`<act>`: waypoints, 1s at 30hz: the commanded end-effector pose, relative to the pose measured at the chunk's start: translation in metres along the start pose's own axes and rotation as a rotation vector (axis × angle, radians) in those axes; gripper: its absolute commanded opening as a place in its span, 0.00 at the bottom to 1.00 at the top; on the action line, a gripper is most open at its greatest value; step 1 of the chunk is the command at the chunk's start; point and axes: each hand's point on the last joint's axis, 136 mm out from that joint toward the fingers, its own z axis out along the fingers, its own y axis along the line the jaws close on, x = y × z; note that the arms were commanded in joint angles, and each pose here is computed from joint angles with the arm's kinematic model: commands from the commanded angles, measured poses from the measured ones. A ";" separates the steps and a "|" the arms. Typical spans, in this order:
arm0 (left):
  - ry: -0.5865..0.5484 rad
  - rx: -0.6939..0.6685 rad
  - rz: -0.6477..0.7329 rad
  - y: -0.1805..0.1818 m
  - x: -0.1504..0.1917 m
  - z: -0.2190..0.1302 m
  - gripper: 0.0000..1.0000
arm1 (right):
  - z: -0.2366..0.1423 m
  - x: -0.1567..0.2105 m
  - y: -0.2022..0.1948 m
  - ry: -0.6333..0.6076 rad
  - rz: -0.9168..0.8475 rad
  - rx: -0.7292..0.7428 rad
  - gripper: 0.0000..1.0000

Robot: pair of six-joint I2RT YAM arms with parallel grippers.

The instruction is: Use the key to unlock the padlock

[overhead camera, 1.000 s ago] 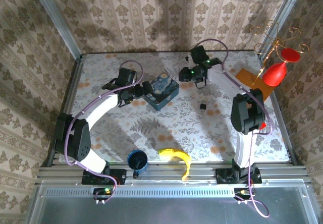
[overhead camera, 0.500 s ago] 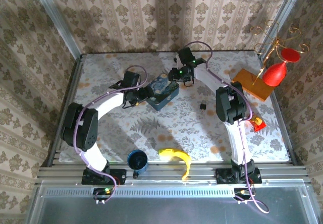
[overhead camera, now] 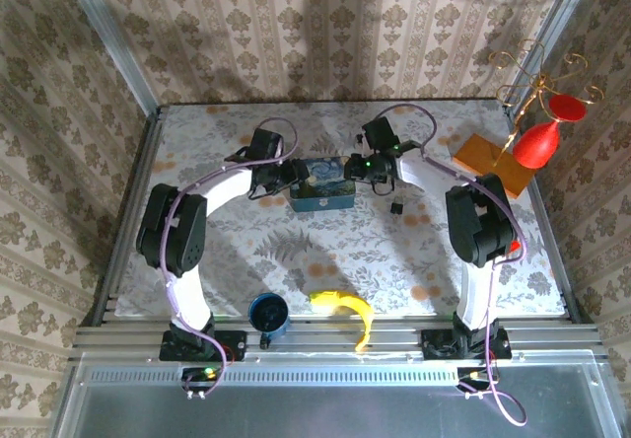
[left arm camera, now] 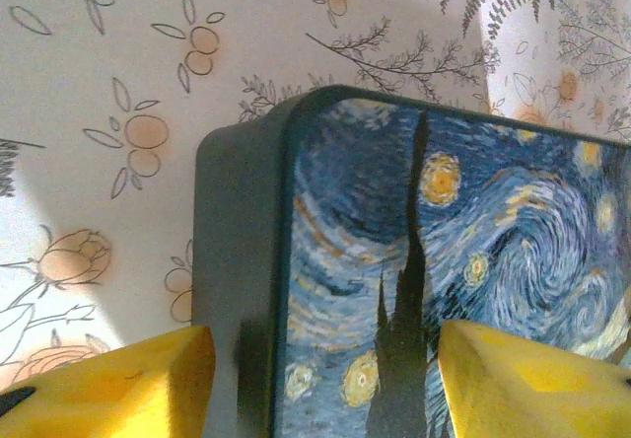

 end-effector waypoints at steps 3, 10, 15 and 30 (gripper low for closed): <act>0.022 0.008 0.023 -0.004 0.003 0.003 0.62 | -0.009 0.011 -0.013 -0.009 0.033 0.071 0.28; 0.005 0.018 0.005 -0.005 0.008 -0.012 0.77 | -0.027 -0.002 -0.011 -0.049 0.023 0.101 0.38; -0.082 0.017 0.029 -0.009 -0.006 -0.050 1.00 | -0.063 -0.012 -0.013 -0.139 0.024 0.126 0.44; -0.568 -0.359 0.253 0.088 -0.008 -0.199 1.00 | -0.204 0.037 -0.082 -0.533 0.029 0.328 1.00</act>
